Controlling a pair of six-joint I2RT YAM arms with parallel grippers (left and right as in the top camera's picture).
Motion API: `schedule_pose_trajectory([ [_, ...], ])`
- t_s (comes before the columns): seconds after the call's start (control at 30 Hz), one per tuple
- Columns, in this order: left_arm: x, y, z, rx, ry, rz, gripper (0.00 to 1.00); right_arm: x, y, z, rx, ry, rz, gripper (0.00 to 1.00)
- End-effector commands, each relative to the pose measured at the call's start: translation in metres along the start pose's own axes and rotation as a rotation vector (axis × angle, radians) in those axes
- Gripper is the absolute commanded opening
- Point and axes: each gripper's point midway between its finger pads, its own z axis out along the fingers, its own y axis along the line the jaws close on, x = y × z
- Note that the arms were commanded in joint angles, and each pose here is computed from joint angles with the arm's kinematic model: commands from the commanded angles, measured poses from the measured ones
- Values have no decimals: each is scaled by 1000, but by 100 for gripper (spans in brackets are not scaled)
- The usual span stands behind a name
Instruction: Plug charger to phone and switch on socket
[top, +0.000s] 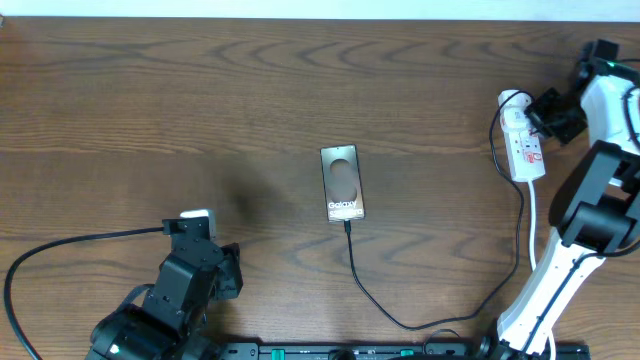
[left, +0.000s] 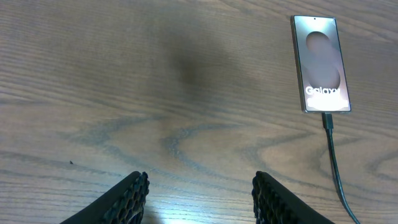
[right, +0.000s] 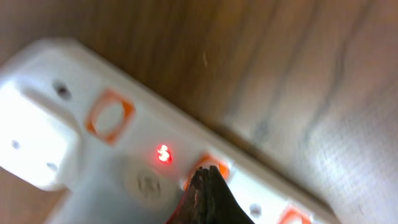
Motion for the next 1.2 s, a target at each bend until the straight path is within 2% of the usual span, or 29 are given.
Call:
schedule_pose_trajectory([
  [0.0, 0, 1, -1, -5, -4, -2, 56, 77, 61, 29, -73, 177, -149, 1],
  [0.37, 0, 1, -1, -5, -4, -2, 56, 69, 47, 30, 3, 137, -147, 1],
  [0.53, 0, 1, -1, -5, -4, -3, 56, 54, 35, 6, -39, 133, -101, 1],
  [0.73, 0, 1, -1, -4, -4, -3, 56, 36, 18, -39, -66, 72, -150, 1],
  [0.87, 0, 1, -1, -4, -4, -3, 56, 19, 10, -101, -114, -47, -134, 1],
  [0.97, 0, 1, -1, -5, -4, -3, 56, 16, 12, -168, -193, -179, -137, 1],
  [1.13, 0, 1, -1, -5, -4, -2, 56, 40, 30, -325, -485, -491, -212, 1],
  [1.17, 0, 1, -1, -5, -4, -2, 70, 51, 33, -363, -569, -571, -243, 1],
])
